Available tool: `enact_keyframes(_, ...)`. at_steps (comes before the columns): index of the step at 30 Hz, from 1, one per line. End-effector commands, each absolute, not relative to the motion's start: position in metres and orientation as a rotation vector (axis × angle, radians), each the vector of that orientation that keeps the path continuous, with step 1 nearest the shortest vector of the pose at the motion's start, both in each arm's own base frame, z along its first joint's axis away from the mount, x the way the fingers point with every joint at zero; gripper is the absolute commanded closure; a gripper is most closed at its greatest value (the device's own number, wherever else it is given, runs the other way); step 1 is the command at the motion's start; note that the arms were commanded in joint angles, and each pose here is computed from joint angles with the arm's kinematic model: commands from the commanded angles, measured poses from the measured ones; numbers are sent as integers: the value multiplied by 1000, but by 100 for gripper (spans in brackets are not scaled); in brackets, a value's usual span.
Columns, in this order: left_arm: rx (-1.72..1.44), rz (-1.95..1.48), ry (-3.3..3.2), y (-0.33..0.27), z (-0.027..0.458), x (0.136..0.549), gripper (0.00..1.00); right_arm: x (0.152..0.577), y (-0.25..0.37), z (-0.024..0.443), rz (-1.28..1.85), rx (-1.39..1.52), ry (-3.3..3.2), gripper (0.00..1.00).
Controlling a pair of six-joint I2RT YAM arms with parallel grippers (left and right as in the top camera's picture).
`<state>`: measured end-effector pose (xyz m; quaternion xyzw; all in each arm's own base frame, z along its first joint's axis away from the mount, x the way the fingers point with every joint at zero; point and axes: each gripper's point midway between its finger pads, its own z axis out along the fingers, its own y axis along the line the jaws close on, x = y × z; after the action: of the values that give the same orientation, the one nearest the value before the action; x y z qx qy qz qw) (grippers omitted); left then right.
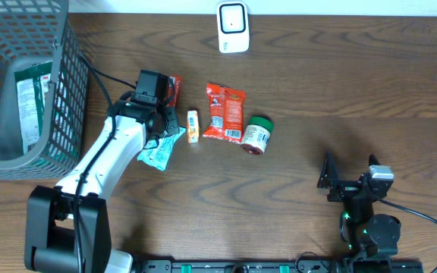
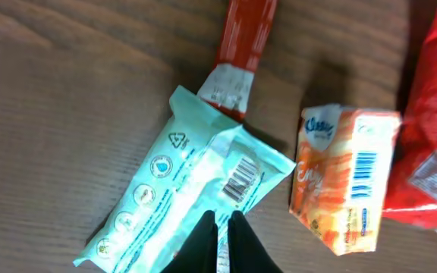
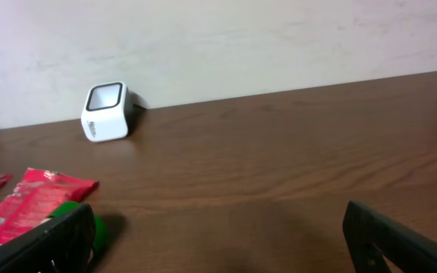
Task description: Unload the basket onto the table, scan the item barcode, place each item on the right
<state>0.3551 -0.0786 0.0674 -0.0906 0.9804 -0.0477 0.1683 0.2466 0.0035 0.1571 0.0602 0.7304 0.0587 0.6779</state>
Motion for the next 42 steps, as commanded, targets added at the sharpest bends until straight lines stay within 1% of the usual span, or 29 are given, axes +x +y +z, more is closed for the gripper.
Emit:
enact_keyframes(1,-252,-114,2868,-77,43,336,92,247,2,155,118,132,1647,1)
enact_keyframes(10,-258,-105,3000,-74,-11,299,92,247,2,155,118,132,1647,1)
enact_keyframes(12,-229,-36,2979,-66,-7,304,92,247,2,155,118,132,1647,1)
enact_keyframes(15,-206,-63,2922,-69,12,318,83,247,2,155,118,132,1647,1)
enact_keyframes(16,-204,-78,2893,-71,23,324,83,247,2,155,118,132,1647,1)
enact_keyframes(19,-198,-121,2804,-75,57,338,70,247,2,155,118,132,1647,1)
enact_keyframes(20,-196,-132,2772,-76,69,342,64,247,2,155,118,132,1647,1)
enact_keyframes(24,-214,-162,2633,-70,114,354,56,247,2,155,118,131,1647,1)
enact_keyframes(26,-275,-92,2557,-48,133,359,42,247,2,155,118,132,1647,1)
enact_keyframes(28,-312,-49,2532,-35,139,359,18,247,2,155,118,132,1647,1)
enact_keyframes(42,-341,-37,2535,-27,138,358,18,247,2,155,118,132,1647,1)
